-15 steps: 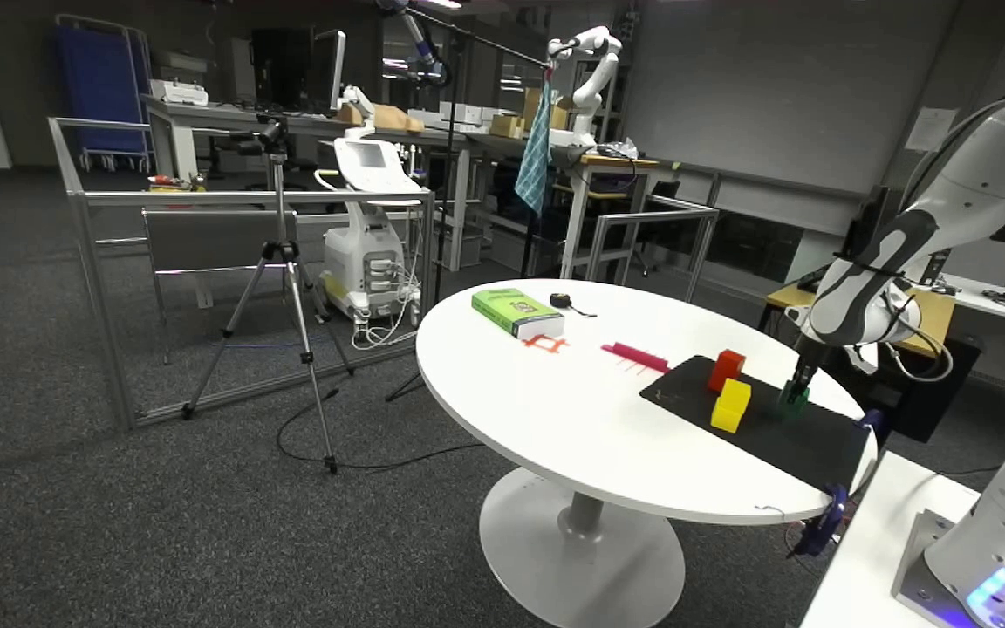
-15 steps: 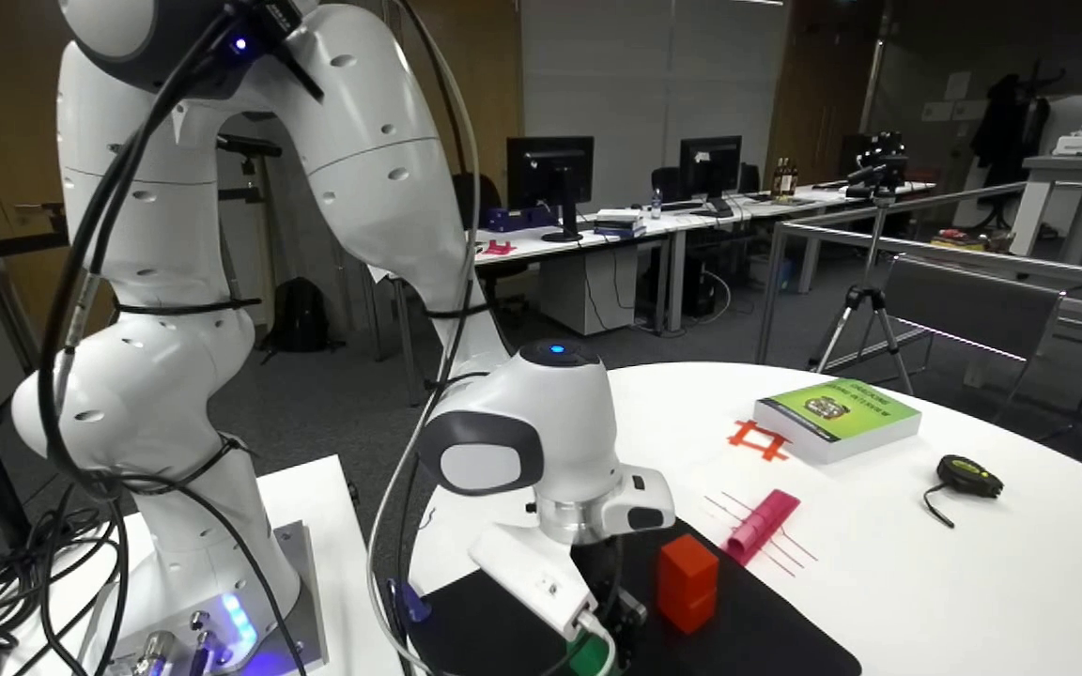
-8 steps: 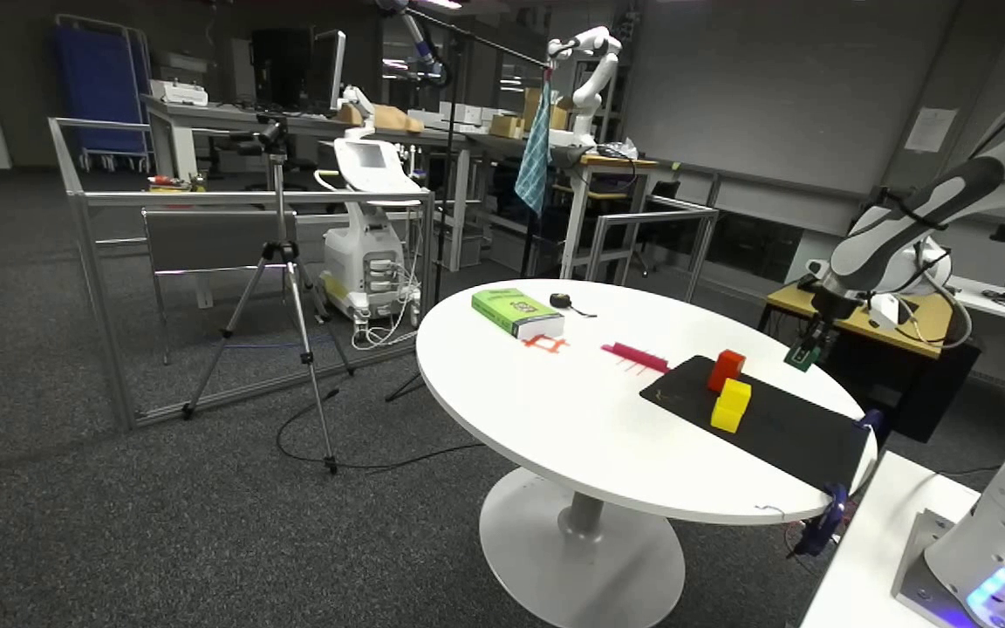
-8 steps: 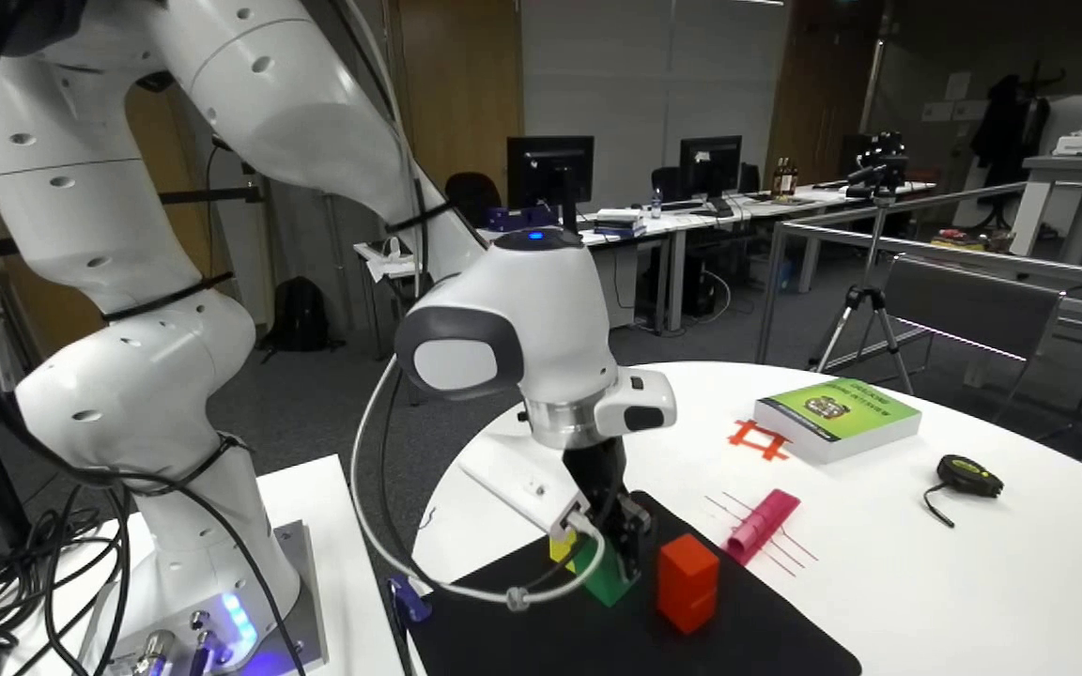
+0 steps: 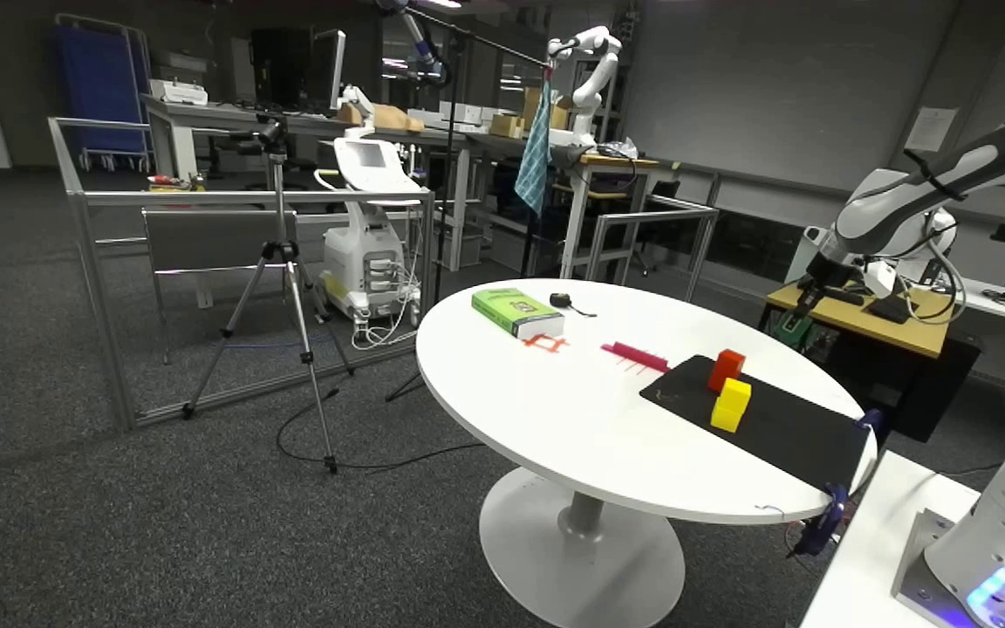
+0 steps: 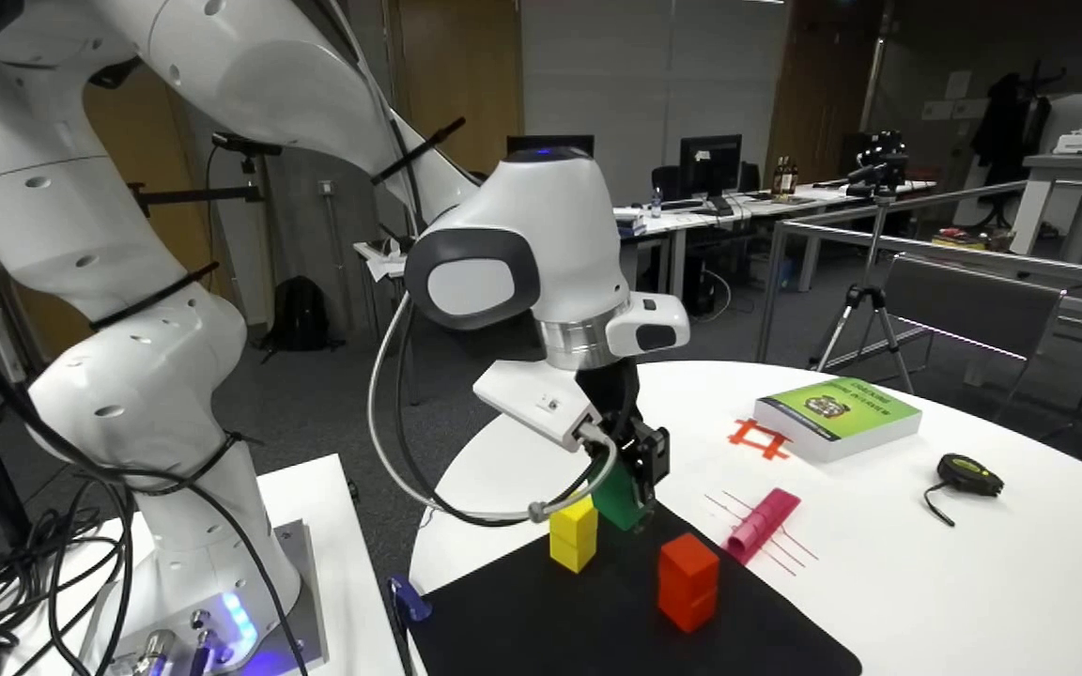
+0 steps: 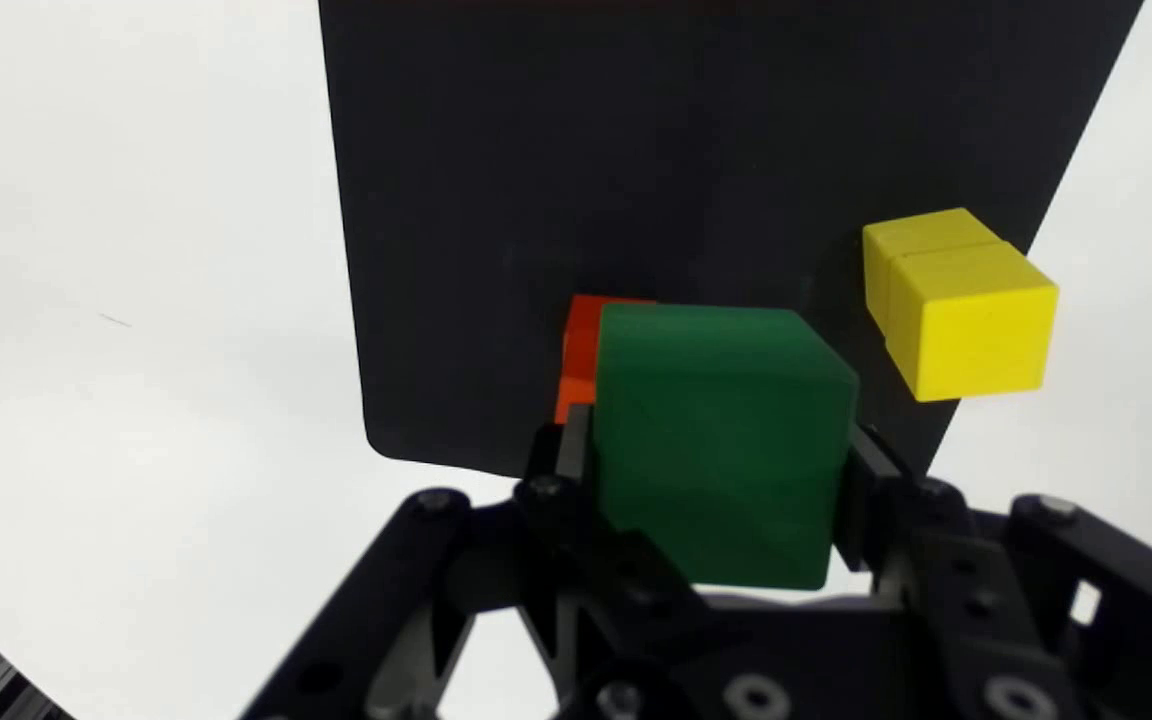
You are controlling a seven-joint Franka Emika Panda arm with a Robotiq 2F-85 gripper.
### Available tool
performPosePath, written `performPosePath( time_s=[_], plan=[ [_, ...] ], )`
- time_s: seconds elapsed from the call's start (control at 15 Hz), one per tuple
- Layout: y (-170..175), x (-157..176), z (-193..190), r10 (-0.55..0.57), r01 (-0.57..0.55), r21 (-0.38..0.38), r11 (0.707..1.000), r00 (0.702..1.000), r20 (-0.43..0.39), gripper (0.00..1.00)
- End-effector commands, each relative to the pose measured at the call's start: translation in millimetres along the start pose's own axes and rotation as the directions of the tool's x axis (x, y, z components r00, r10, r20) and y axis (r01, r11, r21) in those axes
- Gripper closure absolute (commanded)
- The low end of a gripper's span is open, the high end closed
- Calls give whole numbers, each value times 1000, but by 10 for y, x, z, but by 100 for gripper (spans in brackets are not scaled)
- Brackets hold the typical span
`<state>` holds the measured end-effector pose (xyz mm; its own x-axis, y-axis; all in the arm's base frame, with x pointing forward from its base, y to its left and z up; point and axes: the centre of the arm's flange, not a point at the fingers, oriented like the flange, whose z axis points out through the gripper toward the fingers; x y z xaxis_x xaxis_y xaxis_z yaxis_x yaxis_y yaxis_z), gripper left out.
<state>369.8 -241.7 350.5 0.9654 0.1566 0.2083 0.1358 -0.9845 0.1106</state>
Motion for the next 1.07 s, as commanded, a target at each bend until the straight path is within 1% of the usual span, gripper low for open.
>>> performPosePath(
  time_s=[0.0, 0.13, 0.33, 0.53, 0.67, 0.73, 0.8, 1.0],
  plan=[
    [17, 283, 104, 15, -14, -11, 1000, 1000, 20, 69],
    [11, 392, 213, 19, -18, -20, 1000, 999, 35, 69],
    [98, 605, 413, 57, -55, -32, 998, 995, 77, 69],
    [150, 711, 520, 90, -86, -40, 995, 991, 98, 69],
    [156, 743, 559, 96, -93, -33, 995, 988, 118, 69],
    [96, 616, 566, 84, -82, -25, 996, 992, 96, 69],
    [97, 627, 599, 84, -82, -24, 996, 991, 102, 44],
    [90, 616, 628, 83, -82, -22, 996, 991, 108, 44]
  ],
)
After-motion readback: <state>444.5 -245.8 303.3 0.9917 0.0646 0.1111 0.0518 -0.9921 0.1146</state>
